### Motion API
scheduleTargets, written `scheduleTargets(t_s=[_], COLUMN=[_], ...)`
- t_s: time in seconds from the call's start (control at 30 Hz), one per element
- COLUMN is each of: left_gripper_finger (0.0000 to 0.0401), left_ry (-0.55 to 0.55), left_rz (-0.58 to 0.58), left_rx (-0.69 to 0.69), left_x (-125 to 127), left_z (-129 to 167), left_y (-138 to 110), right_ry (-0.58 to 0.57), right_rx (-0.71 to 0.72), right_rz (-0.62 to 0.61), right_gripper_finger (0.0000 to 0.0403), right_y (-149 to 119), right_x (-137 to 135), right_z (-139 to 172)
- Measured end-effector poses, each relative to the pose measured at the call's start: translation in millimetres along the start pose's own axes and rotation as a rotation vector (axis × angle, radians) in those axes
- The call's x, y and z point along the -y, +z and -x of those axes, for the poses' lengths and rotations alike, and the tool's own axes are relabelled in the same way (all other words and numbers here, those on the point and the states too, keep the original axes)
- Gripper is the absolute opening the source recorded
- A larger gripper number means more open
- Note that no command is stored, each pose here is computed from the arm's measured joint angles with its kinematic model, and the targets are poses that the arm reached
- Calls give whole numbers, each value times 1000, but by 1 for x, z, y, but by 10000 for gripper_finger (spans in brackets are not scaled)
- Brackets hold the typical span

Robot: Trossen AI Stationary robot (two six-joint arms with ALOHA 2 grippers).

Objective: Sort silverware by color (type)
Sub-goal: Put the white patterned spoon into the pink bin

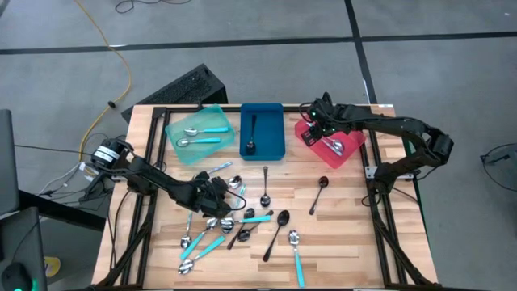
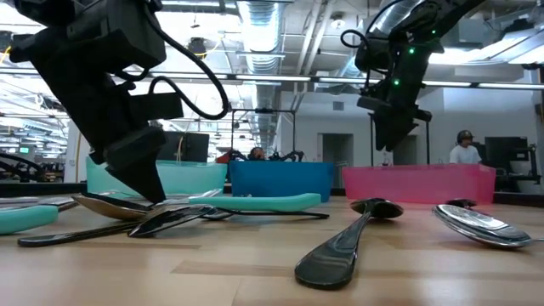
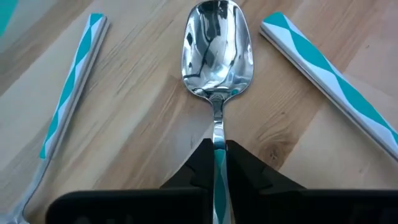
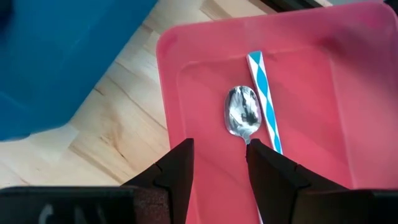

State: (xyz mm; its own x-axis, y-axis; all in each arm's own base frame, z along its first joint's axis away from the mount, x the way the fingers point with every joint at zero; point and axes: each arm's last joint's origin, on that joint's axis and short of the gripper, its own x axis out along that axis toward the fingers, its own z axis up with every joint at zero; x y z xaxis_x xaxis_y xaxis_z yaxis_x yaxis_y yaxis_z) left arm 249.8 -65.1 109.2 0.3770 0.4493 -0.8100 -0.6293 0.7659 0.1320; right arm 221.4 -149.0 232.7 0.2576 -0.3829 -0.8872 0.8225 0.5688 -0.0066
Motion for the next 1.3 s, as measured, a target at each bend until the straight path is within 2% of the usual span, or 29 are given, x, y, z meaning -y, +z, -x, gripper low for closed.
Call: scheduleTargets(t_s=[0.23, 0.4, 0.57, 0.73, 0.93, 1.1, 1.2, 1.3], left_gripper_finger=[3, 2, 2, 1, 1, 3, 3, 4], left_ry=[-34, -43, -14, -32, -167, -353, -521, -628], left_rz=[-79, -128, -96, -58, 26, 75, 87, 128], left_rx=[76, 134, 252, 444, 680, 840, 927, 967], left_x=[16, 16, 2, -10, -29, -50, -60, -67], left_z=[10, 23, 52, 93, 121, 120, 115, 110], left_y=[21, 33, 47, 59, 57, 44, 36, 31], right_ry=[64, 127, 203, 289, 400, 498, 535, 572], right_rx=[99, 178, 268, 491, 694, 752, 767, 806], right_rz=[29, 71, 104, 202, 277, 351, 425, 479], right_gripper_finger=[171, 171, 171, 171, 171, 171, 171, 171], right_y=[5, 6, 5, 6, -1, -16, -29, -38], right_x=[-17, -35, -54, -81, -115, -146, -163, -179], right_z=[3, 8, 20, 45, 69, 75, 76, 76])
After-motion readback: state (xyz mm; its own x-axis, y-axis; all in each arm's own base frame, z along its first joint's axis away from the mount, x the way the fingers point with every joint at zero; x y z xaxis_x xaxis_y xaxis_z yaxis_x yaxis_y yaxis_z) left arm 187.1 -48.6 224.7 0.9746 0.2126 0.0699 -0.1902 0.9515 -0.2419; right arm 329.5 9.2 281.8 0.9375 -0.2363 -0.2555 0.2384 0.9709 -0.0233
